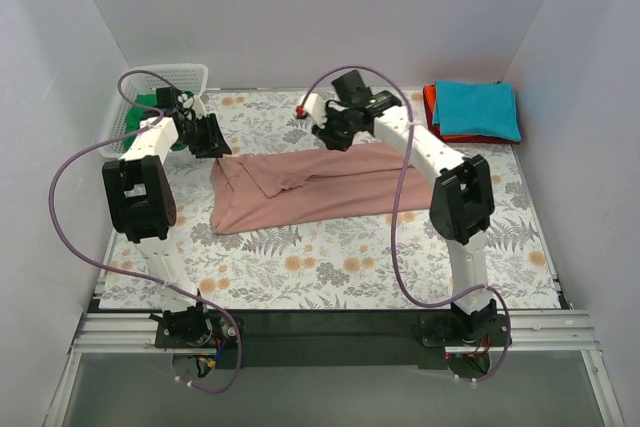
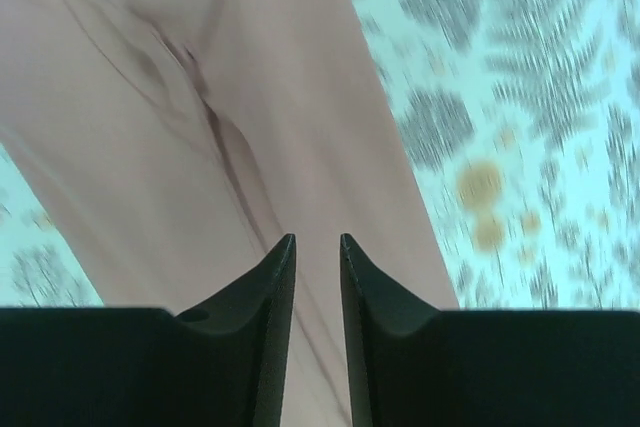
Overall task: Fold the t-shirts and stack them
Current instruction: Fold the tshirt
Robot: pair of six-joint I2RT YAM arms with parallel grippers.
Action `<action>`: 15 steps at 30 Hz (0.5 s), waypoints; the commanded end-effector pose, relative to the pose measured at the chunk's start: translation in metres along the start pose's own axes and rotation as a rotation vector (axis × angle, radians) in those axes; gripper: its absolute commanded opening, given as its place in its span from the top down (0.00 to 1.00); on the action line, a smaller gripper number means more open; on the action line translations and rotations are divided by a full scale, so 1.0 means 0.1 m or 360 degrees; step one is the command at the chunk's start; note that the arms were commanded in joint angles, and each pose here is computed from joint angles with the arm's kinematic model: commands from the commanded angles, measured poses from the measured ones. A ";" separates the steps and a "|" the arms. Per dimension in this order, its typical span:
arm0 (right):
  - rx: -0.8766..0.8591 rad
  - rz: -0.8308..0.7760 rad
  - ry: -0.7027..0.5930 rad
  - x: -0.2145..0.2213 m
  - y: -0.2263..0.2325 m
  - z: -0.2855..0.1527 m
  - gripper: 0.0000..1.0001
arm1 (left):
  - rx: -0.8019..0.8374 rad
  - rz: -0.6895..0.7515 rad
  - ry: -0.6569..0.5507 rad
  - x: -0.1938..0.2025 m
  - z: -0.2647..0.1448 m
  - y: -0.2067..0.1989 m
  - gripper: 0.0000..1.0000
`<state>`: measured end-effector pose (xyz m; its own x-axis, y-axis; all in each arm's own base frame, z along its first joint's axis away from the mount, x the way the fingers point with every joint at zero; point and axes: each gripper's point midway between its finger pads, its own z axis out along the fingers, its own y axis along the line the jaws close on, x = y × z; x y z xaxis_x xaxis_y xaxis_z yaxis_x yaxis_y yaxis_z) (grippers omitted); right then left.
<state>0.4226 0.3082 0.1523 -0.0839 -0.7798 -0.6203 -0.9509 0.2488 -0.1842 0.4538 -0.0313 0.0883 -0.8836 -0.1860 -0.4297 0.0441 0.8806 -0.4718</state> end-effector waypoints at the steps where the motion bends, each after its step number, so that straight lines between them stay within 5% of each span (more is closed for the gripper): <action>1: -0.0068 -0.0108 -0.0185 -0.55 0.37 0.34 0.70 | 0.0155 -0.0073 -0.0014 -0.15 0.04 -0.23 0.64; 6: -0.0041 -0.0453 -0.0267 -0.87 0.82 0.73 0.73 | 0.0204 -0.0115 -0.0005 -0.27 0.16 -0.24 0.64; 15: -0.0087 -0.0651 -0.0277 -1.03 1.27 1.17 0.68 | 0.0226 -0.0145 0.0022 -0.23 0.24 -0.23 0.61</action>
<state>0.3347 0.4678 0.0971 0.2903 -0.7312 -0.6173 -0.9388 -0.0924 -0.3320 0.4775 -0.0531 0.0704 -0.9063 -0.2484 -0.3419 0.0005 0.8084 -0.5886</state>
